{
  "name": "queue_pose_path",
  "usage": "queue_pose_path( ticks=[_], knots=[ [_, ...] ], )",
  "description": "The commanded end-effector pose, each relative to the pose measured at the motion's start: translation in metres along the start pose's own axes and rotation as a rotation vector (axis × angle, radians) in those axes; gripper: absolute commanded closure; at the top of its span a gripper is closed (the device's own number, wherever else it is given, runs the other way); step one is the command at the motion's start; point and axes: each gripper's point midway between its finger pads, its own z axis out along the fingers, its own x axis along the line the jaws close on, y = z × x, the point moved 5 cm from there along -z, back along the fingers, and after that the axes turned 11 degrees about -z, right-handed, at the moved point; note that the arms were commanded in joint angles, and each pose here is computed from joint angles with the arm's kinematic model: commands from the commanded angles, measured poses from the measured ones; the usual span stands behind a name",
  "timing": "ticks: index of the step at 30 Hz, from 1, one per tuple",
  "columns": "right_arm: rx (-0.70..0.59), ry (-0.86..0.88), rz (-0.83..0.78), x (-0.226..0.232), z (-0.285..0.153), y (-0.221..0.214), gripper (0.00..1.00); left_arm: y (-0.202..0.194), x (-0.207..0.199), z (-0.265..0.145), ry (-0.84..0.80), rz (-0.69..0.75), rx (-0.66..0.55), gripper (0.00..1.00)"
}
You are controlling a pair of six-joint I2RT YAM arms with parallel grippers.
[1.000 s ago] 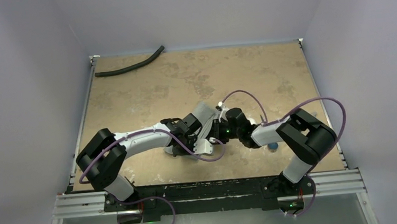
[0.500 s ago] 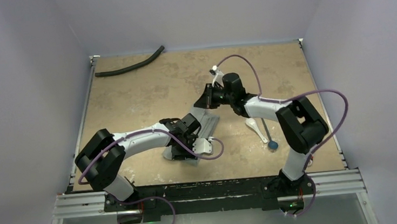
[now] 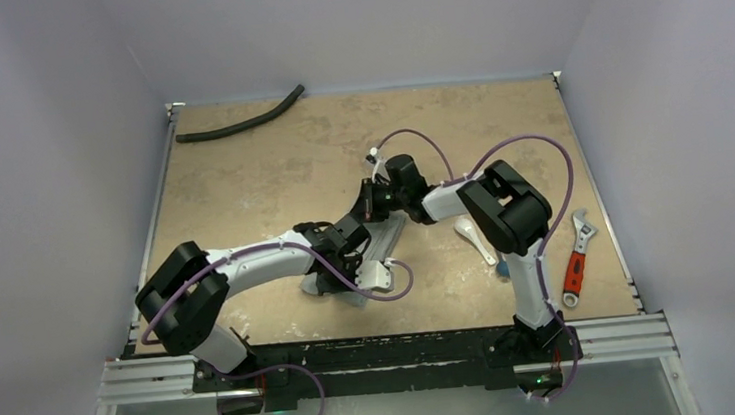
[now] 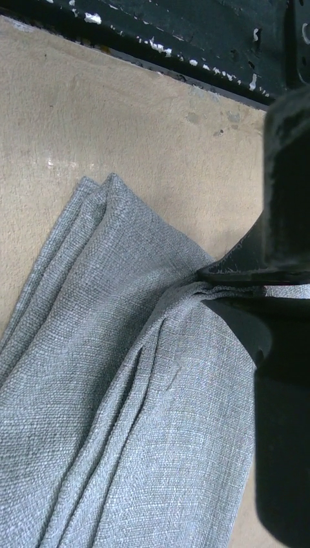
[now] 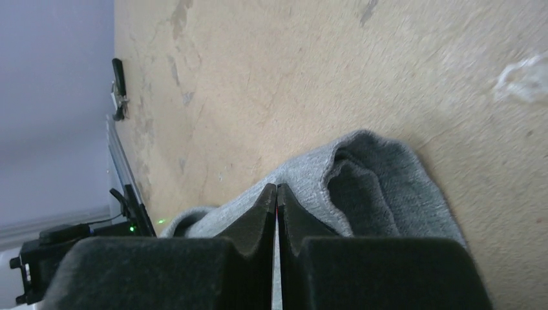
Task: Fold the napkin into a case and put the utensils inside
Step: Rotate the 2/3-rectangle-folded napkin at the center of the board.
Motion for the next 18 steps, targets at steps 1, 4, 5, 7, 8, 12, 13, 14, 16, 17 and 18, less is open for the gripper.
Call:
queue_pose_path(
  ticks=[1,4,5,7,8,12,13,14,16,17,18],
  knots=[
    [-0.112,0.055,-0.068,0.020,-0.006,0.046,0.94,-0.018,-0.011,0.015,-0.057,0.017,0.055,1.00],
    [-0.114,0.028,-0.069,0.016,-0.004,0.050,0.94,-0.019,-0.012,0.017,-0.064,0.012,0.055,1.00],
    [-0.113,0.022,-0.063,0.012,-0.003,0.049,0.95,-0.018,-0.013,0.017,-0.067,0.013,0.054,1.00],
    [-0.107,-0.012,-0.042,-0.004,0.000,0.042,0.96,-0.019,-0.013,0.017,-0.072,0.010,0.055,1.00],
    [-0.102,-0.028,-0.033,-0.011,0.002,0.037,0.97,-0.018,-0.014,0.016,-0.075,0.006,0.055,1.00],
    [-0.078,-0.097,0.007,-0.041,0.005,0.011,1.00,-0.010,-0.011,0.006,-0.061,-0.015,0.033,0.69],
    [-0.079,-0.114,0.011,-0.045,0.004,0.005,1.00,-0.007,-0.010,0.002,-0.055,-0.021,0.022,0.59],
    [-0.084,-0.128,0.014,-0.048,0.003,0.001,1.00,-0.002,-0.008,-0.003,-0.050,-0.028,0.011,0.50],
    [-0.096,-0.162,0.021,-0.054,0.001,-0.004,1.00,0.005,-0.006,-0.014,-0.040,-0.046,-0.004,0.30],
    [-0.106,-0.178,0.029,-0.057,-0.002,-0.007,1.00,0.008,-0.004,-0.019,-0.031,-0.055,-0.009,0.24],
    [-0.122,-0.190,0.030,-0.058,-0.005,-0.007,1.00,0.010,-0.002,-0.025,-0.021,-0.064,-0.015,0.16]
  ],
)
